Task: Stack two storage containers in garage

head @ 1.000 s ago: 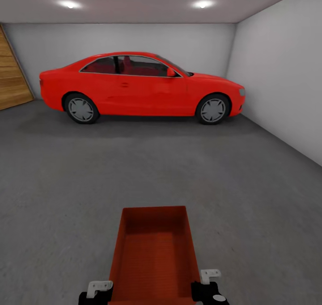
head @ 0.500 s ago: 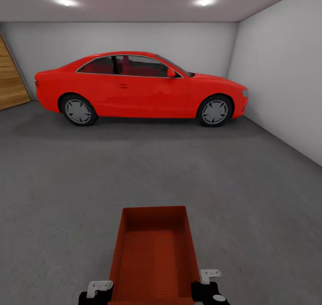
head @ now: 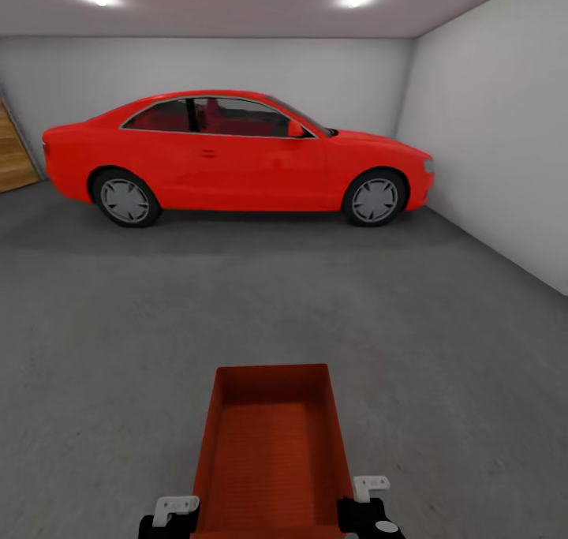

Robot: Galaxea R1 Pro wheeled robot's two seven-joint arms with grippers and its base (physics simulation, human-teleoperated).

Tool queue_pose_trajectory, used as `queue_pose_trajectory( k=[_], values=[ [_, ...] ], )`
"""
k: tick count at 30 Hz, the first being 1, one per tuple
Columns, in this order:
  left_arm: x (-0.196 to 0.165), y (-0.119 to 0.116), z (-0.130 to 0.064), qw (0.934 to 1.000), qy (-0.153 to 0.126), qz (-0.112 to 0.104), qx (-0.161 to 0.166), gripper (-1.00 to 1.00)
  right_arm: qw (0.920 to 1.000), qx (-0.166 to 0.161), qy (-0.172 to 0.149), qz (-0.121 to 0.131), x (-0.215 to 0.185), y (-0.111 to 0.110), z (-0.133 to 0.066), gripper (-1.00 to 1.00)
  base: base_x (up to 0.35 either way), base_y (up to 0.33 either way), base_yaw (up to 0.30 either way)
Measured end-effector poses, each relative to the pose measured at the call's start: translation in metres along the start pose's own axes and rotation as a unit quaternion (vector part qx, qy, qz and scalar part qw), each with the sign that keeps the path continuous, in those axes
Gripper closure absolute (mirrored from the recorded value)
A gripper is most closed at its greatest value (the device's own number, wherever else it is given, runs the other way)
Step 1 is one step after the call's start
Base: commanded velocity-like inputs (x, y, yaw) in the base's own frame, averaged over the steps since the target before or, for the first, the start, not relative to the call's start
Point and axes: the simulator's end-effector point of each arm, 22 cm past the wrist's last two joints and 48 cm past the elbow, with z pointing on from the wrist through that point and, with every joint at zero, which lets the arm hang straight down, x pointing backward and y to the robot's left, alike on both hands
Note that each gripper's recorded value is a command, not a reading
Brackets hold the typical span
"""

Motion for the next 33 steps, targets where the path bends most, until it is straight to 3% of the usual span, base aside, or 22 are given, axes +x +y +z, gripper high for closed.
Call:
queue_pose_trajectory(
  k=[33],
  values=[
    [-0.0001,0.0000,0.0001,1.0000,0.000,0.000,0.000,1.00,1.0000,0.000,0.000,0.000,0.0001,-0.0001,0.0001,1.00,0.004,0.000,-0.263]
  ],
)
